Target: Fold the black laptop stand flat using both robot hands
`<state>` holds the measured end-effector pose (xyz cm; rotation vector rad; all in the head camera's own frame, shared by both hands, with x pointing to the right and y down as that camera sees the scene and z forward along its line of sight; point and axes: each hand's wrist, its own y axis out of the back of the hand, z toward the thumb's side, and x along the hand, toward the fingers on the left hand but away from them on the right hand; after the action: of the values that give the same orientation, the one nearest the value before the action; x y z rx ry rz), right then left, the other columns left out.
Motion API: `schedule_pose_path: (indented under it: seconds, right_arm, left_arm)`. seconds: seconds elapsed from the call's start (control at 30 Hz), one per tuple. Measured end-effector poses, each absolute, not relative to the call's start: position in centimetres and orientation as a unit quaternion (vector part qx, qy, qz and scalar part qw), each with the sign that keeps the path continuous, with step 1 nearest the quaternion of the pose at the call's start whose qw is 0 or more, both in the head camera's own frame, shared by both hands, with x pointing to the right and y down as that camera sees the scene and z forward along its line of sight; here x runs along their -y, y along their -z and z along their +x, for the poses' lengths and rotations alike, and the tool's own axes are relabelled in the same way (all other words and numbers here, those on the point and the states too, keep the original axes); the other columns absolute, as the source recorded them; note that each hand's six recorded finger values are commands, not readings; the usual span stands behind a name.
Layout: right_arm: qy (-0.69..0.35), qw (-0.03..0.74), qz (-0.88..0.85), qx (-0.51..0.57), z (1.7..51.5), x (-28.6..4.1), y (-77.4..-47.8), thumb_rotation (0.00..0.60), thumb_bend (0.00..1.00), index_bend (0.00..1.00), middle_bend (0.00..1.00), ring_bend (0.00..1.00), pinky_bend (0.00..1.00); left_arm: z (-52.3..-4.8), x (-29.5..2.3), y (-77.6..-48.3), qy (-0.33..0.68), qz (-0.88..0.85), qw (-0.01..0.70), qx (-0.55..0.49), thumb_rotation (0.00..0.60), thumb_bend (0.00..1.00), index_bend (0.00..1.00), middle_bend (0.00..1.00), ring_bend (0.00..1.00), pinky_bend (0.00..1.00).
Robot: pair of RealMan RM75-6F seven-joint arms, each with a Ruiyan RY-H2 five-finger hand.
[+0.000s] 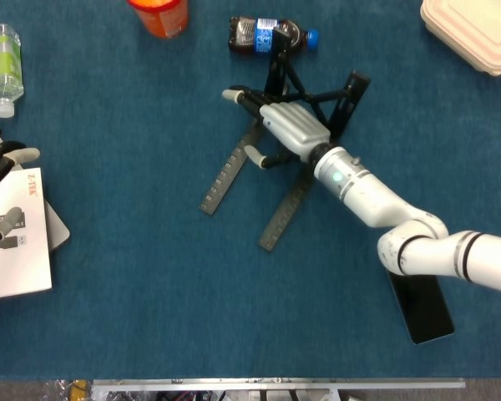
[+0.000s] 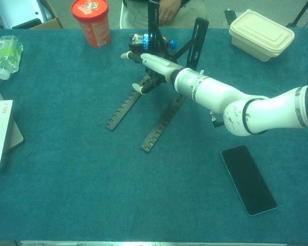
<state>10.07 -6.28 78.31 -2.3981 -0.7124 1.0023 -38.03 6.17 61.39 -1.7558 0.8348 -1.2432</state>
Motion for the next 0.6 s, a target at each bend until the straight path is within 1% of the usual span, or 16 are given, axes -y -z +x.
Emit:
schedule_pose_path:
  seconds: [0.27,0.47,0.6]
  right_arm:
    - [-0.357,0.219,-0.871,0.257,10.8,5.9,-77.7,0.6,0.42,0.0,0.0,0.0,0.0]
    - [-0.339,0.221,-0.885,0.231,10.4,4.3,-76.7,0.6,0.42,0.0,0.0,0.0,0.0]
    - [-0.315,0.229,-0.896,0.212,10.5,2.9,-75.0,0.6,0.42,0.0,0.0,0.0,0.0]
  left_arm:
    - [-37.7,-6.2,-61.5,0.489,-0.698,0.407,-0.329,0.6,0.36,0.19,0.17,0.06,0.03]
    - [-38.0,-6.3,-61.4,0.491,-0.696,0.406,-0.332,0.6,0.36,0.19,0.17,0.06,0.03]
    - [-38.2,-6.3,-61.4,0.494,-0.694,0.404,-0.333,0.6,0.36,0.19,0.17,0.06,0.03]
